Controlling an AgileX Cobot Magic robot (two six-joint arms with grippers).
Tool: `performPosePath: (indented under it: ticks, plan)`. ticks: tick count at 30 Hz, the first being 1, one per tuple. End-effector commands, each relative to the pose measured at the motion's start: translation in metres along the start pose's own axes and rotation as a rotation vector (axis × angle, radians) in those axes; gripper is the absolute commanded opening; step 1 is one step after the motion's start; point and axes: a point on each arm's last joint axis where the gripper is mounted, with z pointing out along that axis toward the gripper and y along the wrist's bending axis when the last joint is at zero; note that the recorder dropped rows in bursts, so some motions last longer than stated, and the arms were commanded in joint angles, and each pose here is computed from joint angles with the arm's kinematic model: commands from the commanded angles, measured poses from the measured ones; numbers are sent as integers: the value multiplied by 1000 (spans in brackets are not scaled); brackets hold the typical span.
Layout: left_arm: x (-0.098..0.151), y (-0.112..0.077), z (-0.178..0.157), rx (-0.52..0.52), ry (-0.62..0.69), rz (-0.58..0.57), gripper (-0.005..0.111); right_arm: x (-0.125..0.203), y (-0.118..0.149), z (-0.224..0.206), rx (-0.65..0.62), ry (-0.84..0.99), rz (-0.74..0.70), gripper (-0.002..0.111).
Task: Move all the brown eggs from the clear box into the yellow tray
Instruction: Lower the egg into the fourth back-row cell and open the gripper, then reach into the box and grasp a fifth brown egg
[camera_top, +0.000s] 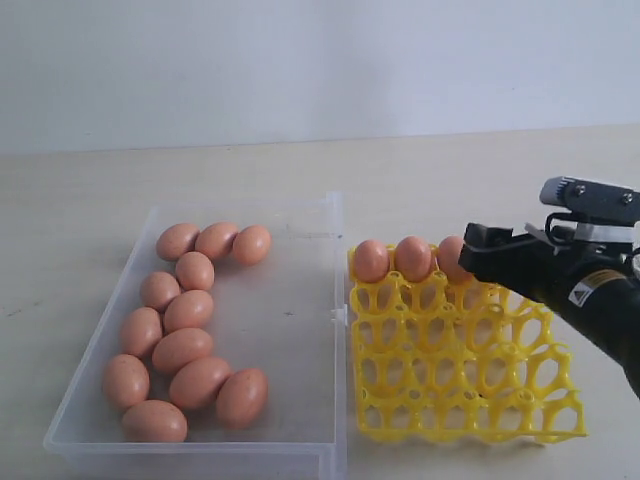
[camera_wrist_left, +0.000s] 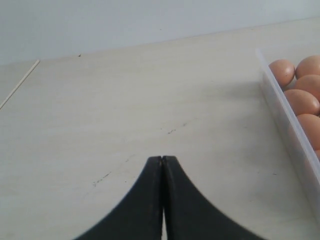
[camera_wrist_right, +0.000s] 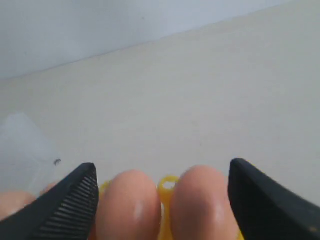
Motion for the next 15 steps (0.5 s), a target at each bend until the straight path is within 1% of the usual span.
performPosePath:
  ticks: [1,2,3,5,8,9,12,15]
  plan:
    - [-2,0,-1,5,-19,-6,0,-51,15,-27,-48,-114,-78,65]
    - [-2,0,-1,5,-19,-6,0,-60,20,-35,-73,-114,-97,60]
    - [-2,0,-1,5,-19,-6,0,-70,26,-41,-98,-111,-119,52]
    - [-2,0,-1,5,-19,-6,0,-85,37,-52,-153,-26,-163,34]
    - [-2,0,-1,5,-19,-6,0,-104,52,-60,-175,63,-175,5]
    - [-2,0,-1,5,-19,-6,0,-110,60,-61,-186,78,-194,0]
    - [-2,0,-1,5,-19,-6,0,-119,86,-62,-218,131,-252,0]
    - [-2,0,-1,5,-19,-6,0,-120,121,-59,-258,197,-312,0]
